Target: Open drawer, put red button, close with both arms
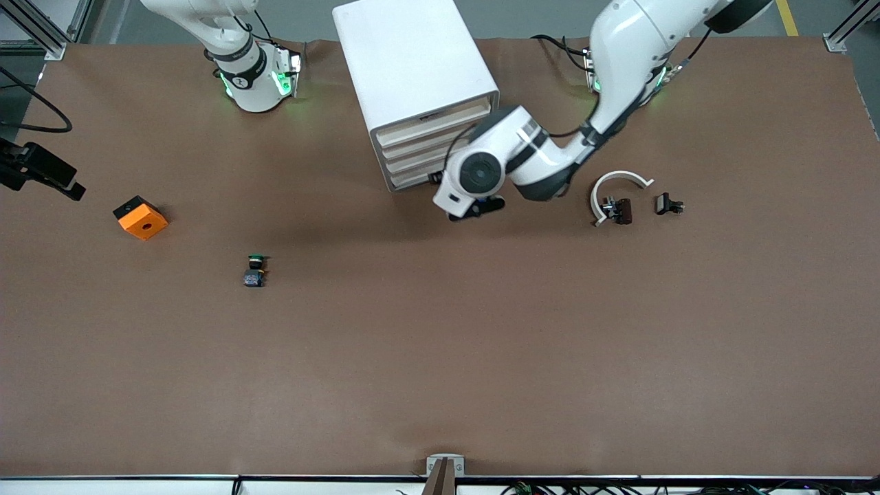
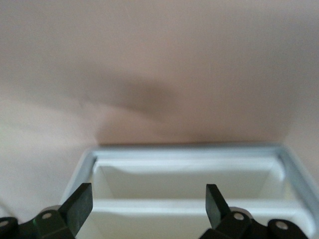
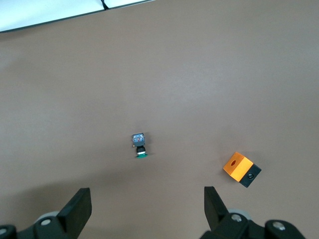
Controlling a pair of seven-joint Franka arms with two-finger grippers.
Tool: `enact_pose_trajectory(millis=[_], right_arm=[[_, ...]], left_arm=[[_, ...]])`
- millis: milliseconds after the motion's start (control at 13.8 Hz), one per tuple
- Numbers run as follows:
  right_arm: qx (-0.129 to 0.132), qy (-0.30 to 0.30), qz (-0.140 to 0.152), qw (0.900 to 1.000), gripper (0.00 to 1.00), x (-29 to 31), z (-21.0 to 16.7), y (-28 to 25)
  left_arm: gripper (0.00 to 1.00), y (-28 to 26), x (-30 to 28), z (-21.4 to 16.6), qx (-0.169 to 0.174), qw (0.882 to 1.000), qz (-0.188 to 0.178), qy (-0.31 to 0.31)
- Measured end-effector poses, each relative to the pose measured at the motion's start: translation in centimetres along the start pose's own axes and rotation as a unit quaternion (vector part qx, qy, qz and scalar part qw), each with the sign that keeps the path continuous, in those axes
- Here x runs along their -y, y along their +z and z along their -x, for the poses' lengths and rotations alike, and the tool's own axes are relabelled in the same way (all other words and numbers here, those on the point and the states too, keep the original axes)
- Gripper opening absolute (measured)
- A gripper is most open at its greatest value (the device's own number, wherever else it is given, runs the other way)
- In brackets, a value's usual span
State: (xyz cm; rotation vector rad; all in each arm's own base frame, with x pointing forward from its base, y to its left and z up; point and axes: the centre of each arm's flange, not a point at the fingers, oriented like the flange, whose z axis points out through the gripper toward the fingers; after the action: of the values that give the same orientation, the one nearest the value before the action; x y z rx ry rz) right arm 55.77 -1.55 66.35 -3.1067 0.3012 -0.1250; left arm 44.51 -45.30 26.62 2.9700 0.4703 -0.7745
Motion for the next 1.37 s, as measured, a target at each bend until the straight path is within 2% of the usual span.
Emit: enact_pose_trajectory(millis=[217,434,506,651,868,1085,1374], right_arm=[[0.0,-0.001,0.0,1.0,1.0,0.1,0.0,0.0],[0.0,-0.001,0.0,1.0,1.0,0.1,0.0,0.0],[0.0,-0.001,0.0,1.0,1.0,0.1,0.0,0.0],[0.0,-0.001,0.0,1.0,1.0,0.1,0.0,0.0],[0.003,-0.001,0.0,1.0,1.0,0.1,0.1,0.0],[0.011,0.0,0.002,1.0,1.0,-0.1,0.2,0.2],[0.012,0.001,0.002,1.0,1.0,-0.2,0.2,0.2]], left_arm=[[1.0,-6.2,4.0,-6.8,-0.04,0.998,0.03,-0.039],[1.0,-13.0,8.7,-10.0,-0.073,0.994,0.045,-0.068],[1.0,-15.7,10.6,-10.3,-0.088,0.993,0.04,-0.072],[1.0,-21.0,14.7,-10.4,-0.139,0.987,0.014,-0.083],[1.0,-28.9,20.6,-10.8,-0.197,0.973,0.016,-0.121],[1.0,-34.1,25.4,-12.0,-0.257,0.96,-0.02,-0.109],[1.0,-37.7,31.6,-12.9,-0.251,0.962,-0.038,-0.103]])
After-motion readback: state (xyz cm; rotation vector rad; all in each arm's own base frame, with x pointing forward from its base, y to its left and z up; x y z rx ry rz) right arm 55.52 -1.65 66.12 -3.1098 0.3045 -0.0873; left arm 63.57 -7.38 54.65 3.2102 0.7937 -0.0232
